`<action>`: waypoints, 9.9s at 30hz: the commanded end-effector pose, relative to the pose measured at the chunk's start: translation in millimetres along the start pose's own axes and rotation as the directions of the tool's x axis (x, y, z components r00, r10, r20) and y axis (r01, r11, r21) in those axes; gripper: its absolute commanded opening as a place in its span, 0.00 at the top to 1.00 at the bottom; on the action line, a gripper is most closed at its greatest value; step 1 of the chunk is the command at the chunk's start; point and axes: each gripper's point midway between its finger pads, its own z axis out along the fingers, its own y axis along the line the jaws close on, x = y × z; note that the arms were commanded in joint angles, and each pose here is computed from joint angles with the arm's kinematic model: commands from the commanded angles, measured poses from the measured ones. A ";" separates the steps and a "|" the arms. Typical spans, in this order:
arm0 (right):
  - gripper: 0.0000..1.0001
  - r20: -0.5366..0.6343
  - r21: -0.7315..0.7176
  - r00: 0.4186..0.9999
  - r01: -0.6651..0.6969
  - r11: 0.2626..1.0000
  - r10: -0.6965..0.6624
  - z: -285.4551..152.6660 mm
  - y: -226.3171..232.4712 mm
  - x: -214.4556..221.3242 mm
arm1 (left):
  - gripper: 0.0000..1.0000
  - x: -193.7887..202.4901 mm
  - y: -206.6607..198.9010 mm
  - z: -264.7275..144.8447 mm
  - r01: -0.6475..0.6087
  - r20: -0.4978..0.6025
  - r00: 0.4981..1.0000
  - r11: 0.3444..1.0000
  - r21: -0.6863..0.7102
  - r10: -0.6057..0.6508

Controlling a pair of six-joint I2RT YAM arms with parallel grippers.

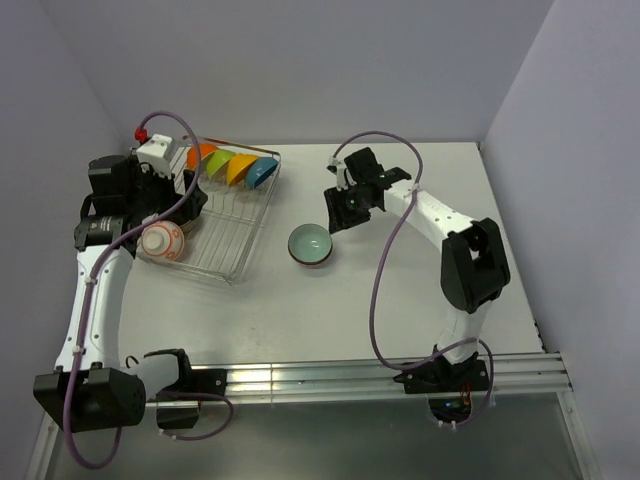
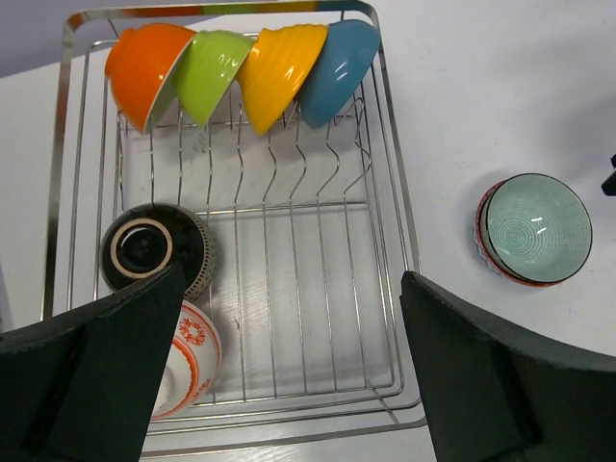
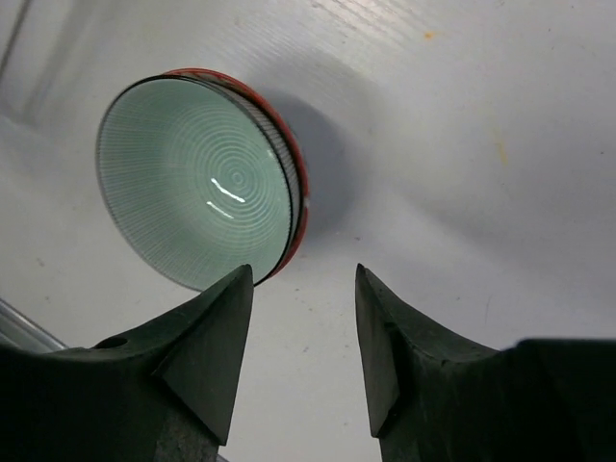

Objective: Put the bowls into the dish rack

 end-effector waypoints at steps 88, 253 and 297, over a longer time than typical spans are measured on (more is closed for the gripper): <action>1.00 0.247 -0.488 0.961 0.015 0.873 0.122 -72.0 68.8 -89.6 | 0.01 -16.5 -54.4 -1.7 0.148 0.081 0.980 0.934 0.325 -0.183; 0.14 0.050 -0.586 0.973 -0.156 0.795 0.227 -76.5 87.5 -38.1 | 1.00 110.9 -1.8 147.0 0.291 -0.344 0.874 0.937 -0.193 -0.343; 0.28 0.036 0.032 0.995 -0.093 0.995 0.092 0.1 -33.1 -0.9 | 0.07 -45.4 -63.8 67.3 0.140 0.025 0.989 0.983 0.119 -0.144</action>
